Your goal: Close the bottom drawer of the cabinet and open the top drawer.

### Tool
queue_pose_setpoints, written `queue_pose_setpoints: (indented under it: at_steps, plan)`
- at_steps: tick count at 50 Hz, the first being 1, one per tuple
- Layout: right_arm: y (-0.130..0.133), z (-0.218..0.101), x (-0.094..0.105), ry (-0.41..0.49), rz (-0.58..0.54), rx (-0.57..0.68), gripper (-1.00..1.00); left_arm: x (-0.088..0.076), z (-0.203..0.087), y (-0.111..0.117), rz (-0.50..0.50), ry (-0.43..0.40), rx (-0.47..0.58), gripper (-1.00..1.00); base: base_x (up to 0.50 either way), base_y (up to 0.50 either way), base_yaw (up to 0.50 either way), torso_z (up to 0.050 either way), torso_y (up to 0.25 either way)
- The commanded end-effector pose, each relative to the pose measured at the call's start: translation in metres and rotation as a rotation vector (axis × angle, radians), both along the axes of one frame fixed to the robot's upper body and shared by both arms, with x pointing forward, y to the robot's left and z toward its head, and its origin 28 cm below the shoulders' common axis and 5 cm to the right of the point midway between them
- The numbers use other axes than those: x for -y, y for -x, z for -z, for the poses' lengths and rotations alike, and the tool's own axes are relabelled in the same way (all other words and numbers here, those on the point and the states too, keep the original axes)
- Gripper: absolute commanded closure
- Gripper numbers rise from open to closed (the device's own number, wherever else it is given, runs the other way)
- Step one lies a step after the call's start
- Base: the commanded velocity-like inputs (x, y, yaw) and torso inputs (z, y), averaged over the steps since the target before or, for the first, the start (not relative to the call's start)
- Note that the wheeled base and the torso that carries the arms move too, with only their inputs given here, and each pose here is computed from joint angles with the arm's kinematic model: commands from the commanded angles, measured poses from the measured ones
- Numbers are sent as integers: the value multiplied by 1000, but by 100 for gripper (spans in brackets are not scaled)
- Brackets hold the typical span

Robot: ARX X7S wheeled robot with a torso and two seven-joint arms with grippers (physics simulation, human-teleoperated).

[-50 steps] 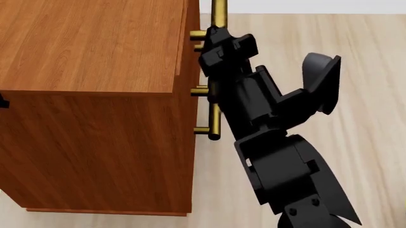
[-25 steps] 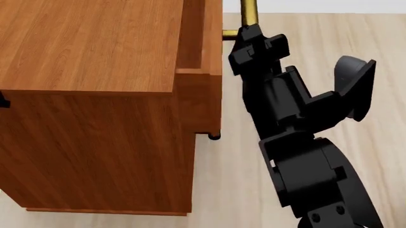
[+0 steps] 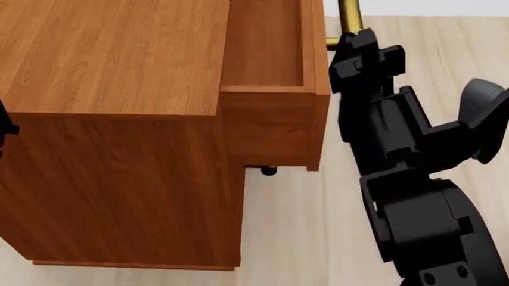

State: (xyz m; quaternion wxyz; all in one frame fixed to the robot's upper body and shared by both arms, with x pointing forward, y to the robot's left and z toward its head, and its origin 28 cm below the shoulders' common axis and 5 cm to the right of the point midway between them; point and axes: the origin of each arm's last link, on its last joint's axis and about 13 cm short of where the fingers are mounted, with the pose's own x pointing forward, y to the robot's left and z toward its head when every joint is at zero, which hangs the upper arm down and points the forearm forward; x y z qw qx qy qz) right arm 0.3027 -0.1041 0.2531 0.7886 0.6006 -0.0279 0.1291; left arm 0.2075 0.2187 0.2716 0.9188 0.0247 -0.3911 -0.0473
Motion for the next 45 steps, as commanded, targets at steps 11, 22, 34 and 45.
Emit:
queue_pose_setpoints:
  at_steps: [11, 22, 34, 45]
  plan:
    - [12, -15, 11, 5, 22, 125, 100, 1, -1, 0, 4, 1, 2, -100, -9, 0, -4, 0, 5]
    - [13, -20, 13, 0, 35, 137, 100, 1, -2, 0, 5, -1, 4, -100, -7, 0, -4, 2, 6]
    - [10, -17, 9, 3, 24, 131, 100, 0, -1, 0, 1, 2, 2, -100, -7, 0, -4, 1, 5]
    - [10, -17, 9, 3, 17, 133, -100, -1, 0, -1, 1, 3, 4, -100, -4, 0, -2, 1, 4]
